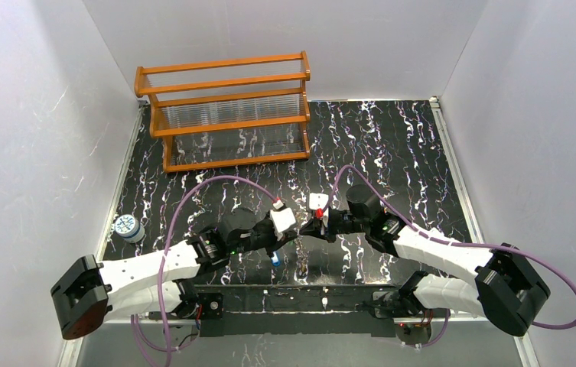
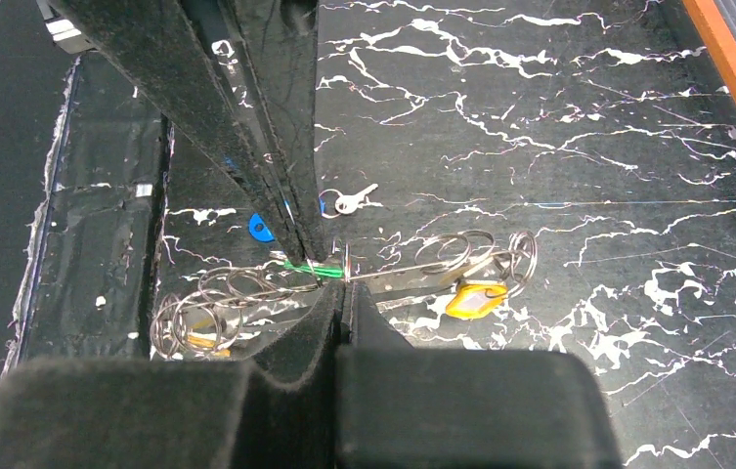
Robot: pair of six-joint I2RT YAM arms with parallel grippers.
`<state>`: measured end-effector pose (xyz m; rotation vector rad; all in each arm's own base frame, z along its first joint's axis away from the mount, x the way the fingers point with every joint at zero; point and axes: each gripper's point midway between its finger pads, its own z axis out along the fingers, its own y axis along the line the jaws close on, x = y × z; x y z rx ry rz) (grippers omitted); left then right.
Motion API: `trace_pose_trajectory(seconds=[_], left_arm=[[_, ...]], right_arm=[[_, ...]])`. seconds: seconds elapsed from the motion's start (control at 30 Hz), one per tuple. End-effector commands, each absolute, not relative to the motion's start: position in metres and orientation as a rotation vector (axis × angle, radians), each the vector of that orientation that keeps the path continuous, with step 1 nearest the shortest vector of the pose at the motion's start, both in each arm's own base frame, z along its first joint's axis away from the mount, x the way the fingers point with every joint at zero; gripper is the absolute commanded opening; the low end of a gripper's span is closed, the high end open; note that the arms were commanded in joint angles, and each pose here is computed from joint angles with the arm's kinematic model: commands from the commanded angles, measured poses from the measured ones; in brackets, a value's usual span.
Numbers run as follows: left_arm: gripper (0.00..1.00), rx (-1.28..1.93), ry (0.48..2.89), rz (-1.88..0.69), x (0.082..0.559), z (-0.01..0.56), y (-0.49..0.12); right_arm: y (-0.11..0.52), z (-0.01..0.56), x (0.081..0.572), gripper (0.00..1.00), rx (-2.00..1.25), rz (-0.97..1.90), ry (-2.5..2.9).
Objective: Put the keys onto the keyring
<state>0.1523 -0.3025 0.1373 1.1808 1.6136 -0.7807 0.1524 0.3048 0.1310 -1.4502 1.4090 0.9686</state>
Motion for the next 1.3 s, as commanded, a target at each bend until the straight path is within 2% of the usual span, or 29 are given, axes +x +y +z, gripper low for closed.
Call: trace_pose_trajectory(seconds=[0.0,0.37,1.27], left_arm=[[0.00,1.141,1.598,-0.760,0.159,0.148,-0.304],[0.00,1.075,1.587,-0.711,0.166,0.158,-0.294],[0.00,0.949,1.730,-0.630,0.178,0.133,-0.277]], right_arm=[[0.317,0.165,0.157,0.01,-1.424,0.964,1.275],[0.317,0.167,0.158,0.01,-1.424,0.964,1.273],[0.316,0.171,0.154,0.01,-1.420,0.970,1.242]])
